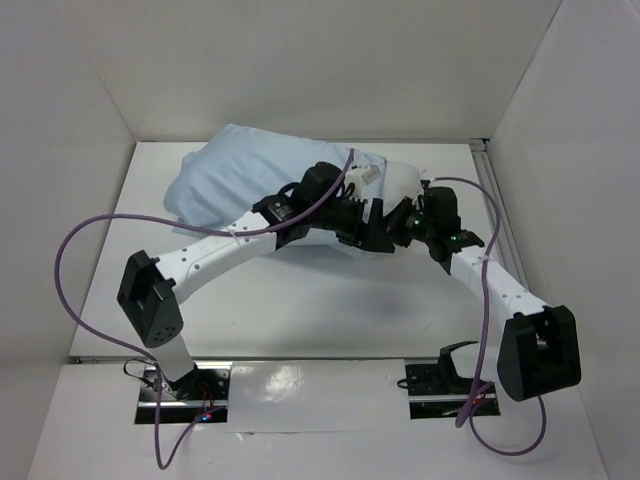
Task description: Put the pillow into the pillowcase
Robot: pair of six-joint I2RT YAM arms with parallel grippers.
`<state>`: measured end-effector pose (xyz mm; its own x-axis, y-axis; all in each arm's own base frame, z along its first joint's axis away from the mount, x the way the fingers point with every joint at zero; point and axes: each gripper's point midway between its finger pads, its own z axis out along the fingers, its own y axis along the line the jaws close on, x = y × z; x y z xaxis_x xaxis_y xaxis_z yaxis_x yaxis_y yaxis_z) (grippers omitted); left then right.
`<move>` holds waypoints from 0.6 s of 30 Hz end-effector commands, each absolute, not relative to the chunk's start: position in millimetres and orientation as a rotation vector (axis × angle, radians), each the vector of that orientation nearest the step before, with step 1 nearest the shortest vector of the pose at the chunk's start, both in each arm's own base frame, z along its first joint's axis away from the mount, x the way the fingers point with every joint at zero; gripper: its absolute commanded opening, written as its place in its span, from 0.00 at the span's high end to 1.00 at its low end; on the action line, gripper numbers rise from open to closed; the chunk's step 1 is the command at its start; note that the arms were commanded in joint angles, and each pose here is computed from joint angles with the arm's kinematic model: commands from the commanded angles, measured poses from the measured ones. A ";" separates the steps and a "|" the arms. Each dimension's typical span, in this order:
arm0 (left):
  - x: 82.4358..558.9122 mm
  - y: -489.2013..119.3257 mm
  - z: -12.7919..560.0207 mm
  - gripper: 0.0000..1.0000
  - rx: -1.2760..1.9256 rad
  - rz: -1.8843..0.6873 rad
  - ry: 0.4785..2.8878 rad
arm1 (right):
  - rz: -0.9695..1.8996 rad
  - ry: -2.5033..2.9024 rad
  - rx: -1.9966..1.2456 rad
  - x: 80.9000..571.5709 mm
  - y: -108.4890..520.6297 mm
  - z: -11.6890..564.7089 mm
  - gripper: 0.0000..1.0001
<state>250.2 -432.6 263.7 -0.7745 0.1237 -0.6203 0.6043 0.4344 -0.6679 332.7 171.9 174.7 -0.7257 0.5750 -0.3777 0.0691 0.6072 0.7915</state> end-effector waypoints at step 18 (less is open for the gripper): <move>427.2 -368.5 328.8 0.19 0.350 -0.736 2.081 | 0.436 2.082 0.600 322.7 91.7 206.1 0.11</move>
